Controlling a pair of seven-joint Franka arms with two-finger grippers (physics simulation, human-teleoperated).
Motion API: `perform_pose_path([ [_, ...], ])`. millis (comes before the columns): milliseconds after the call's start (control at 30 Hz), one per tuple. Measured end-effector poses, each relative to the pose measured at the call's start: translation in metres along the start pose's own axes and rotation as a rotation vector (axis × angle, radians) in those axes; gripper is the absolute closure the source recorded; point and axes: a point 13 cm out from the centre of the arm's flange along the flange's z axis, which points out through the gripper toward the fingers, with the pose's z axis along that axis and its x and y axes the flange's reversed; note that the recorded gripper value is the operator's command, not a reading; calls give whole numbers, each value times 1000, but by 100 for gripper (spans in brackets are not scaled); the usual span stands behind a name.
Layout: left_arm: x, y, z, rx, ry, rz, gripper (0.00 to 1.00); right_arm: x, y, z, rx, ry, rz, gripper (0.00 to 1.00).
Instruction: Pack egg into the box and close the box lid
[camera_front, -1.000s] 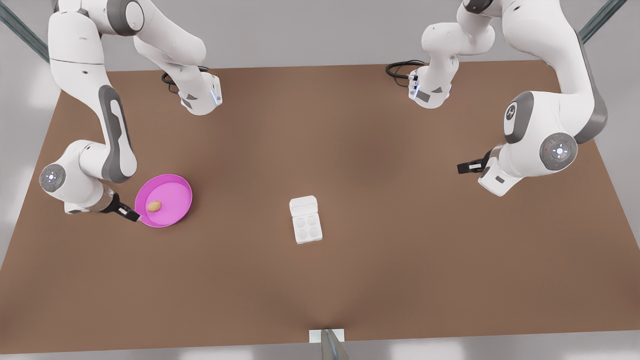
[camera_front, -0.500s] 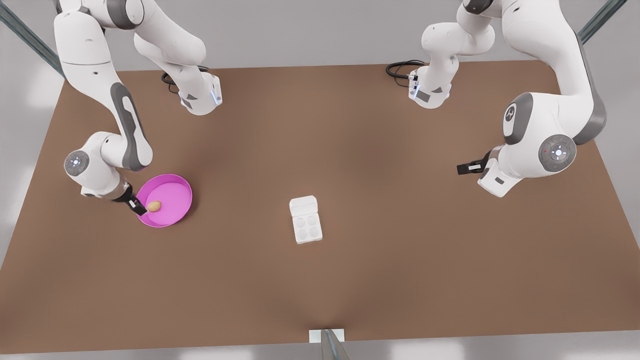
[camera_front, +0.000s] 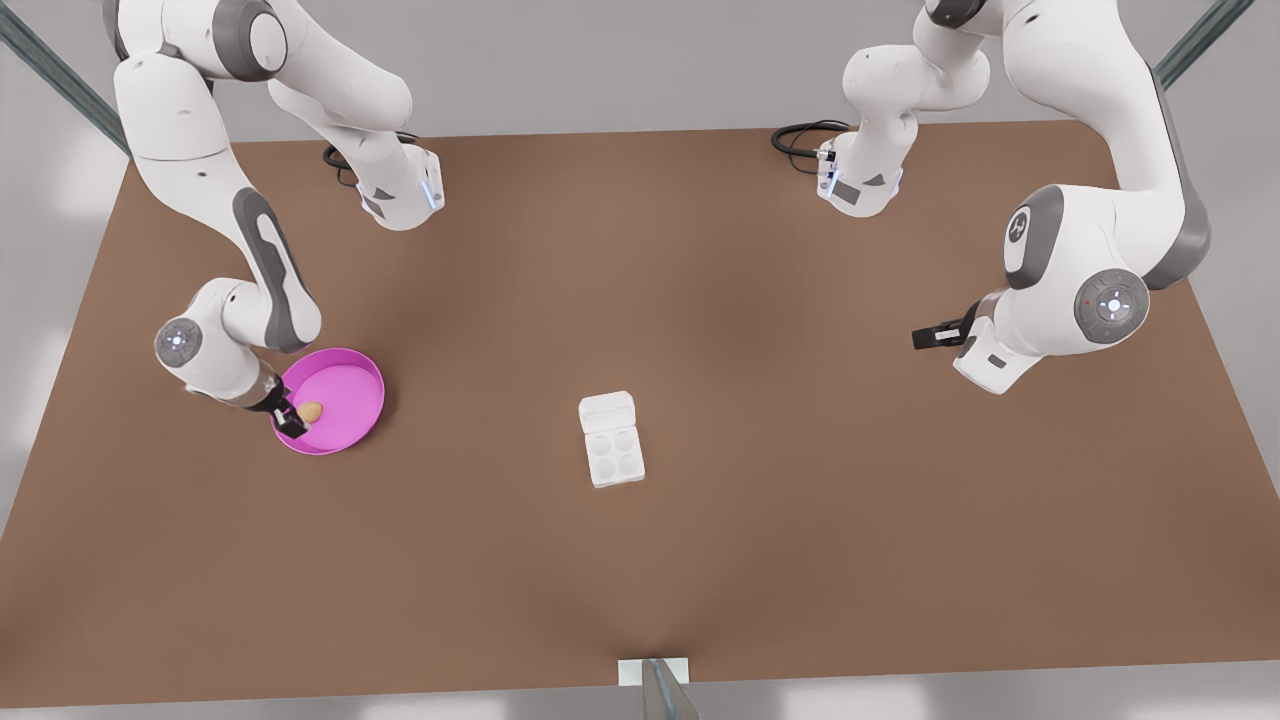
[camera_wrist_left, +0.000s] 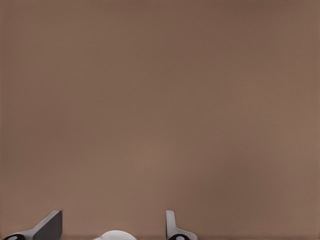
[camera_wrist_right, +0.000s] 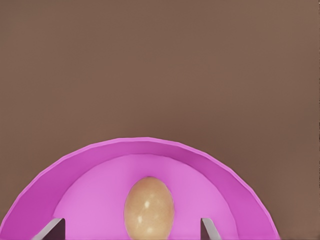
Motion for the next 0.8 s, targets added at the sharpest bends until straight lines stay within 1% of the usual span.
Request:
perform_pose_path([
  [300,1,-1,0,-1,0,0,0,20,-1,25,34,37,23,0],
  [800,3,-5,-1,-4,3,7,0,4,1,47,29,33,82,0],
])
